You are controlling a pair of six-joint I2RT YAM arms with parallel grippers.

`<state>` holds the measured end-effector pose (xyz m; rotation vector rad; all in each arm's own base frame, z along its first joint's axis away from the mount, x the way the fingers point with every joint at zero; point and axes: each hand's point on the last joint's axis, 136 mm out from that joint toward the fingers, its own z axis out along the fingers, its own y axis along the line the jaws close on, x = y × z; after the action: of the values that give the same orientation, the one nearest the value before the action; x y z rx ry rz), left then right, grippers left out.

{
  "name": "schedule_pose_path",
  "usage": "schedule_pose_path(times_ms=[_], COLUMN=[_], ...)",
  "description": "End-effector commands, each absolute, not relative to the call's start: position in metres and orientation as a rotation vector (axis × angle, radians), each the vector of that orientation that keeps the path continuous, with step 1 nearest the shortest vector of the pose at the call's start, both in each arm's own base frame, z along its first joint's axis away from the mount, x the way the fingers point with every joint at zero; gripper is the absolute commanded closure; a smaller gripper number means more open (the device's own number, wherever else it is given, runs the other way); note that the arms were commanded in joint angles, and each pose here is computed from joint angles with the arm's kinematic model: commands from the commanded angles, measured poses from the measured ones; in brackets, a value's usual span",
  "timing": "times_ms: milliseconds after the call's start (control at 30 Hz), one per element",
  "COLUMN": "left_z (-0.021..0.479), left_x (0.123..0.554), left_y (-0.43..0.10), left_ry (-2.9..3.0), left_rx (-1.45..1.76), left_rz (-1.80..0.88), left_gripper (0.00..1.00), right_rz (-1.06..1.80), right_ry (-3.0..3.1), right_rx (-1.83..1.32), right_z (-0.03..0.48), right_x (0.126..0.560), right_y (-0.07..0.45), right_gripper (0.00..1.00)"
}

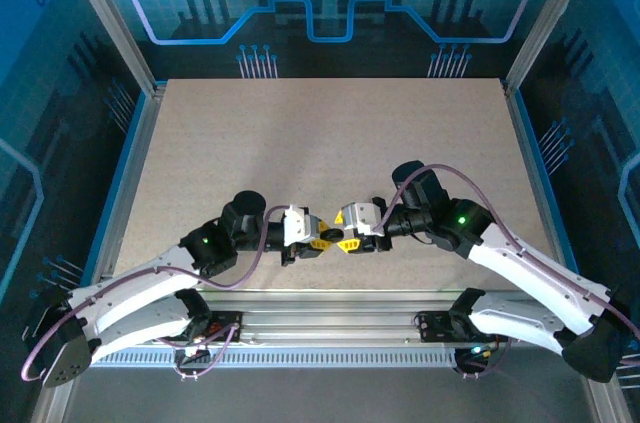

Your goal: Insert wireless bluetooth earbuds into charging case

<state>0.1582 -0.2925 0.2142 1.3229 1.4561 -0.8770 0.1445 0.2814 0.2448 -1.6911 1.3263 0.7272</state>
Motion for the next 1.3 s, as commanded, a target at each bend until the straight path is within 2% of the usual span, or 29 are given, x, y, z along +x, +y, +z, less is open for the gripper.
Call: schedule_pose_path(times_ms=[0,400,1267], left_z=[0.226,0.228,0.230], left_x=[0.156,0.154,0.151], left_y=[-0.293,-0.294,-0.293], left_ry=[1.411,1.404,1.397], left_rx=[1.328,1.329,1.338], left_rz=[-0.873,-0.887,-0.897], left_gripper=[0.78,0.78,0.79], right_rz=[0.792,0.760,0.486], right_ry=[1.315,1.361,1.465], right_rx=[-1.704,-1.691,-1.451], right_z=[0.242,0.237,0.246], right_x=[0.136,0.147,0.200], right_y=[0.287,0.290,0.271], right_gripper=[0.54,0.54,0.54])
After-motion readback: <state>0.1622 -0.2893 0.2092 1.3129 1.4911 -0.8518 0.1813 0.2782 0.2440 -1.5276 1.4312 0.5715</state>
